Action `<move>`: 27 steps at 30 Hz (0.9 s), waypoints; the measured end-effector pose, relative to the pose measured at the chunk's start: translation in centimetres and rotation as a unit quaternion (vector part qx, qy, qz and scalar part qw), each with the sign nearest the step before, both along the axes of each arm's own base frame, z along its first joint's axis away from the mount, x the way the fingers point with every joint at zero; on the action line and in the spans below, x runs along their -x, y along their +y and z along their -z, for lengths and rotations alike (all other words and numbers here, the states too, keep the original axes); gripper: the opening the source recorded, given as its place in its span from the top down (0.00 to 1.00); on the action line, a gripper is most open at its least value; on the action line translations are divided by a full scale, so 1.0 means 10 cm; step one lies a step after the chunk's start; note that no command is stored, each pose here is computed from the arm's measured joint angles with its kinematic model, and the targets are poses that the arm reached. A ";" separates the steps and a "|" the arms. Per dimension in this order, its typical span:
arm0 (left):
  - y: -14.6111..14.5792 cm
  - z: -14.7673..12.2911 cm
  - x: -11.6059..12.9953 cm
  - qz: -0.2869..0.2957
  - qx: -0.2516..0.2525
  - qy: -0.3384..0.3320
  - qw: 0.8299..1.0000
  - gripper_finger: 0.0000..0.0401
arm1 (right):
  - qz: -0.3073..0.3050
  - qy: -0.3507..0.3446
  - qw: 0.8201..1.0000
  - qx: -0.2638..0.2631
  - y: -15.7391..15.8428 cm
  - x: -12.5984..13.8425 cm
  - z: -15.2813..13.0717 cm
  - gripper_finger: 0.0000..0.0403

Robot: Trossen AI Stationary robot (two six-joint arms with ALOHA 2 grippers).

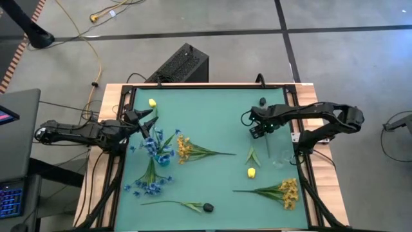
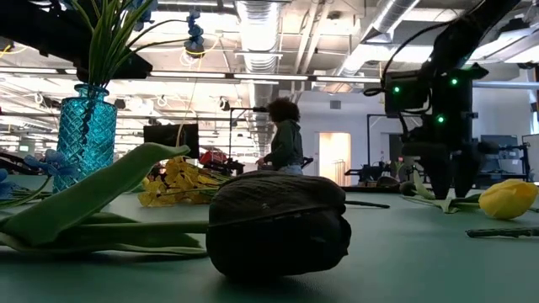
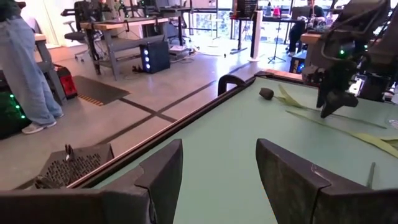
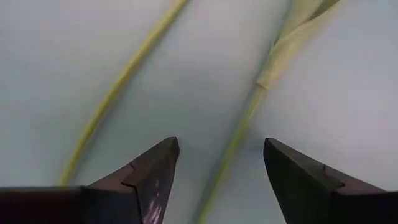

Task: Sort flowers into vase by color
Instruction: Put the top black flower into the blue vase

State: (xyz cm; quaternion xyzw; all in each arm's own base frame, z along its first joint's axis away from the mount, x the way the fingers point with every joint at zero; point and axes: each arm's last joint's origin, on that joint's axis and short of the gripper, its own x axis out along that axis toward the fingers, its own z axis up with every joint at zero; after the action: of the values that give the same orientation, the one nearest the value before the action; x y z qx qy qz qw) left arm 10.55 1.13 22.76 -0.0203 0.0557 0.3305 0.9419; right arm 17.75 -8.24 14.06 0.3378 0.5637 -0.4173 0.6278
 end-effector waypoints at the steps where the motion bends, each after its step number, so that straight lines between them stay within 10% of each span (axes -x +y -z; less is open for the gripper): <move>1: 0.00 0.00 0.00 0.000 0.000 0.001 1.000 0.52 | 0.000 0.005 1.000 -0.002 0.00 0.01 0.03 0.34; 14: 0.00 0.01 0.00 0.000 0.001 0.002 1.000 0.52 | 0.021 -0.003 1.000 -0.013 0.01 -0.03 0.09 0.95; 27: 0.00 0.01 0.00 0.000 0.003 0.001 1.000 0.52 | 0.025 -0.131 0.984 0.114 -0.09 -0.24 -0.63 0.96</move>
State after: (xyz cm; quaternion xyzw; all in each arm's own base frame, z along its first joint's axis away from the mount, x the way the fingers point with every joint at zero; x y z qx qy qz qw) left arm 10.54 1.13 22.70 -0.0228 0.0574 0.3307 0.9417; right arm 20.16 -9.09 20.37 0.3299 0.4166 -0.4467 0.7198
